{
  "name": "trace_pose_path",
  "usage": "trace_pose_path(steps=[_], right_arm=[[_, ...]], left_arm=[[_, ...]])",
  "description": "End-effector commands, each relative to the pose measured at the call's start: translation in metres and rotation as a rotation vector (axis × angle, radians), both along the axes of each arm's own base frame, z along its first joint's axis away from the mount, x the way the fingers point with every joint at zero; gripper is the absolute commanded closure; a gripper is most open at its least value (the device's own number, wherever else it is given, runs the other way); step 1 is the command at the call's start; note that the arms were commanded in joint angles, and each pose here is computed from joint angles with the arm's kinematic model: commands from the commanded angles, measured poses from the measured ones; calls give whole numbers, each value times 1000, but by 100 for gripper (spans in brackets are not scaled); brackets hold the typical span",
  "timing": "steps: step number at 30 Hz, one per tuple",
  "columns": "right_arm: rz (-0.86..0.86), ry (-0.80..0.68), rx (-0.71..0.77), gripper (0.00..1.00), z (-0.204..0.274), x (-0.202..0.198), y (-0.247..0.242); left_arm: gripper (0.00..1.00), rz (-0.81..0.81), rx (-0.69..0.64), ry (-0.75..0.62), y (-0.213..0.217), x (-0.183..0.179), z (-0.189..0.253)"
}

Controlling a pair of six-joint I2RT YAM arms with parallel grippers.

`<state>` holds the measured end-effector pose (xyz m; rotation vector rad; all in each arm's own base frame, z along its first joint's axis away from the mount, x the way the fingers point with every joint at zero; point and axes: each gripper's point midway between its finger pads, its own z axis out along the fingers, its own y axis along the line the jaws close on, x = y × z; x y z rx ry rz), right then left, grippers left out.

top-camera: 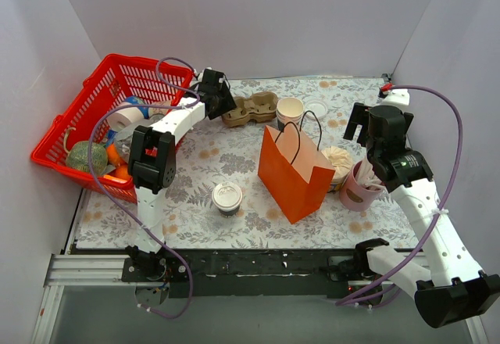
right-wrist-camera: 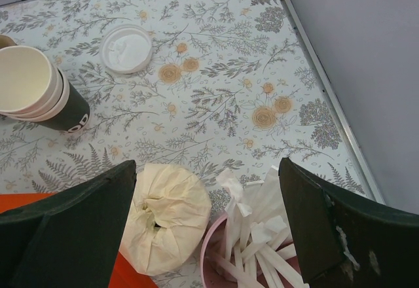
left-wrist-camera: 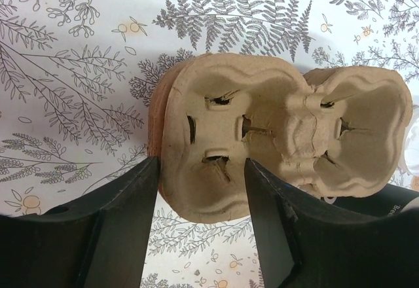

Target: Pack the takeout coffee

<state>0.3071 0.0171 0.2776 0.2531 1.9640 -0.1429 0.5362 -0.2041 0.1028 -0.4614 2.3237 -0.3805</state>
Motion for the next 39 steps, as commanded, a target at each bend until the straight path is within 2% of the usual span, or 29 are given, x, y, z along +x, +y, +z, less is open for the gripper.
trace_pose_path(steps=[1,5,11,15,21,24,26,32,39], right_arm=[[-11,-51,6,3,10,5,-1],[-8,-56,8,3,11,6,-1],[2,-44,8,4,7,8,2],[13,-44,13,4,7,9,4],[22,-44,13,4,6,10,5],[26,-47,12,4,7,10,6],[23,-50,12,5,7,10,5],[22,-66,15,4,10,8,4],[56,-114,21,5,23,7,8]], left_arm=[[49,0,-33,-5,-2,4,11],[55,10,-32,-25,0,5,20],[55,12,-27,-36,1,5,28],[66,-3,-52,-40,-4,6,30],[72,-14,-95,-62,-10,7,41],[84,-4,-101,-72,-10,7,44],[100,-5,-107,-75,-11,7,44],[100,-4,-125,-111,-10,7,59],[100,-5,-149,-277,-2,-3,121]])
